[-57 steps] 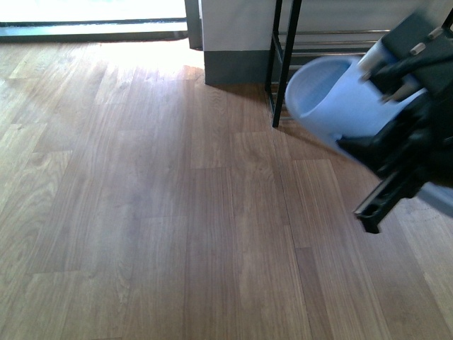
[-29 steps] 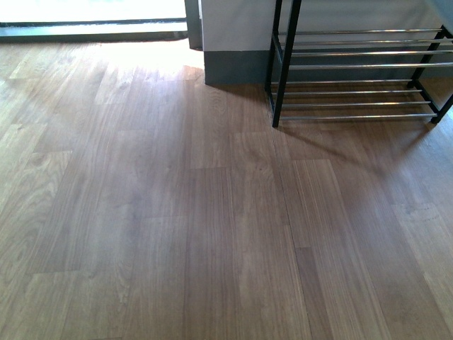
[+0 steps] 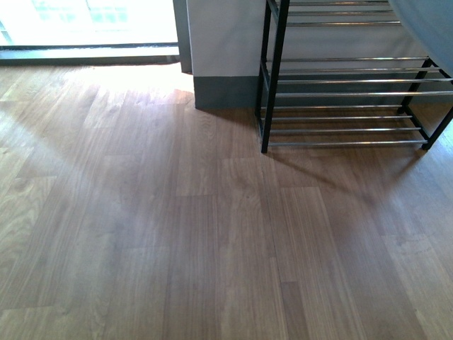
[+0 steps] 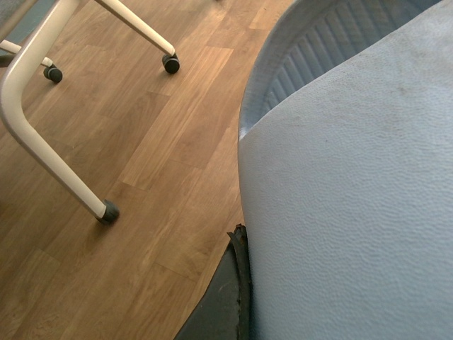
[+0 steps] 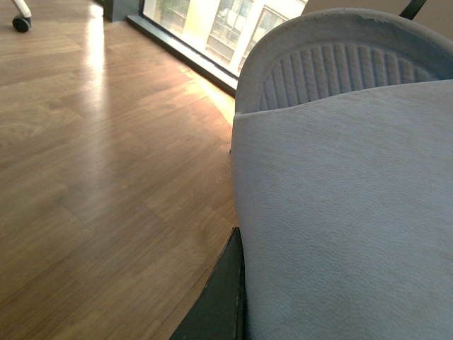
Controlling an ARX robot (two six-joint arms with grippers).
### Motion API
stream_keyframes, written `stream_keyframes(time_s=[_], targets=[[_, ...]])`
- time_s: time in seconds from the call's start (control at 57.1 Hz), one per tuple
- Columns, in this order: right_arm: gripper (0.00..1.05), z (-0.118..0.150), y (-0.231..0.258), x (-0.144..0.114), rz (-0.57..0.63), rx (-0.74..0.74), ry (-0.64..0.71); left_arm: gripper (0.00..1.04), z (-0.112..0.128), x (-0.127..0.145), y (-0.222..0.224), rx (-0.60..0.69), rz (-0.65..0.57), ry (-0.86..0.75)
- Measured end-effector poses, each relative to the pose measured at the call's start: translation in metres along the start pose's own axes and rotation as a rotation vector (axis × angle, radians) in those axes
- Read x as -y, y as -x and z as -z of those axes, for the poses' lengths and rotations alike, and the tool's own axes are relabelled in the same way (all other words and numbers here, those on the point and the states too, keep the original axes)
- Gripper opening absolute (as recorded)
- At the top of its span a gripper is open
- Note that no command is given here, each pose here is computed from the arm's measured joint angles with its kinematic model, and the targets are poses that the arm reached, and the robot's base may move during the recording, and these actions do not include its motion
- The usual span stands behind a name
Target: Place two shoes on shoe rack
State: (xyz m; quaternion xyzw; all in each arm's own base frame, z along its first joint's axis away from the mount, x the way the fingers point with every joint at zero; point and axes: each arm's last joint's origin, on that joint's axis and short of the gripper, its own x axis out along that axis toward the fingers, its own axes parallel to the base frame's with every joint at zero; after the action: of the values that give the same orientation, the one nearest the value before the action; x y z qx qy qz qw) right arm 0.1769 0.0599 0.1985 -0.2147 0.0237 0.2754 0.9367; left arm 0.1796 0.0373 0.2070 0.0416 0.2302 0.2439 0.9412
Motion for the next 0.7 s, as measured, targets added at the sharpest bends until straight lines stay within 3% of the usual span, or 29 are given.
stream_keyframes(time_s=[0.7], targets=[[0.01,0.0007,0.0001,-0.0003,0.001,-0.003,-0.001,0.02,0.0001,0.0003,0.0000,0.000,0.002,-0.001]])
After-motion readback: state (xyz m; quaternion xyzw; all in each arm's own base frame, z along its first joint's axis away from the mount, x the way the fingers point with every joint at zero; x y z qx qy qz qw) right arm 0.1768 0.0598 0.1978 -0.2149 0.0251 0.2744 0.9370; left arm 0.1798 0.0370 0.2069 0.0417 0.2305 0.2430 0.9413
